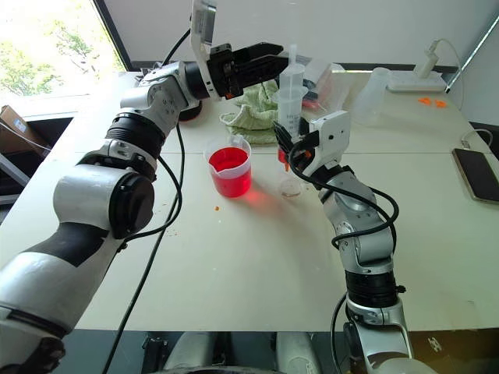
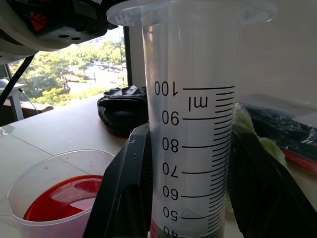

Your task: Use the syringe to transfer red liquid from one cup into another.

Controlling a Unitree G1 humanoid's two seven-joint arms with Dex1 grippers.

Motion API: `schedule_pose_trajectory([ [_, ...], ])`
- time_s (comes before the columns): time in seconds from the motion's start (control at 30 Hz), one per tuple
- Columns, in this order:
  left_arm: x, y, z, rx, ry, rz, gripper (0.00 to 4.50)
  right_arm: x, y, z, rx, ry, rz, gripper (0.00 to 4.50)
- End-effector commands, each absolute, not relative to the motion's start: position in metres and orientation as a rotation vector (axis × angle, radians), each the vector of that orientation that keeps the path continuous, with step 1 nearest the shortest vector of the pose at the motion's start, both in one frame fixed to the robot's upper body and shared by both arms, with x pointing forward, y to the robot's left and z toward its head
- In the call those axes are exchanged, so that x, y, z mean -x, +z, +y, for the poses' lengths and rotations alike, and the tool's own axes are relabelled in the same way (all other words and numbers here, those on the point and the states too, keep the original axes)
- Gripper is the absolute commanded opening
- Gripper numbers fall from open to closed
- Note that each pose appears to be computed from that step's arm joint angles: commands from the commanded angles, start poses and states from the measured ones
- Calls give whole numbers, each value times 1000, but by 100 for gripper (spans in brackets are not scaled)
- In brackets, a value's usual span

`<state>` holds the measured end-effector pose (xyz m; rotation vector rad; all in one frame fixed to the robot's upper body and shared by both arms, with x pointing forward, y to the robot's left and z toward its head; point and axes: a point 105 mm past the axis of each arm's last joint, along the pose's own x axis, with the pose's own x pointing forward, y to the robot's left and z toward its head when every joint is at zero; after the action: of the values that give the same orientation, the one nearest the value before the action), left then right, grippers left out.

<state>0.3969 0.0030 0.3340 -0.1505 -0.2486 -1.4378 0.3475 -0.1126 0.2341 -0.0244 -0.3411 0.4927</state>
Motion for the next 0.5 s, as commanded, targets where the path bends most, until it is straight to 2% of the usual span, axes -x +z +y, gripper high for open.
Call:
schedule_pose_trajectory([
  [0.03, -390, 347, -9, 83, -1463, -281, 325, -337, 251, -109, 59, 518, -418, 140],
  [0.3, -390, 344, -21, 80, -1470, -258, 325, -336, 251, -110, 86, 521, -421, 140],
  [0.4, -388, 346, -23, 97, -1479, -255, 242, -335, 251, -110, 91, 522, -423, 140],
  [0.5, -387, 345, -24, 93, -1491, -247, 105, -335, 251, -110, 93, 521, -424, 140],
])
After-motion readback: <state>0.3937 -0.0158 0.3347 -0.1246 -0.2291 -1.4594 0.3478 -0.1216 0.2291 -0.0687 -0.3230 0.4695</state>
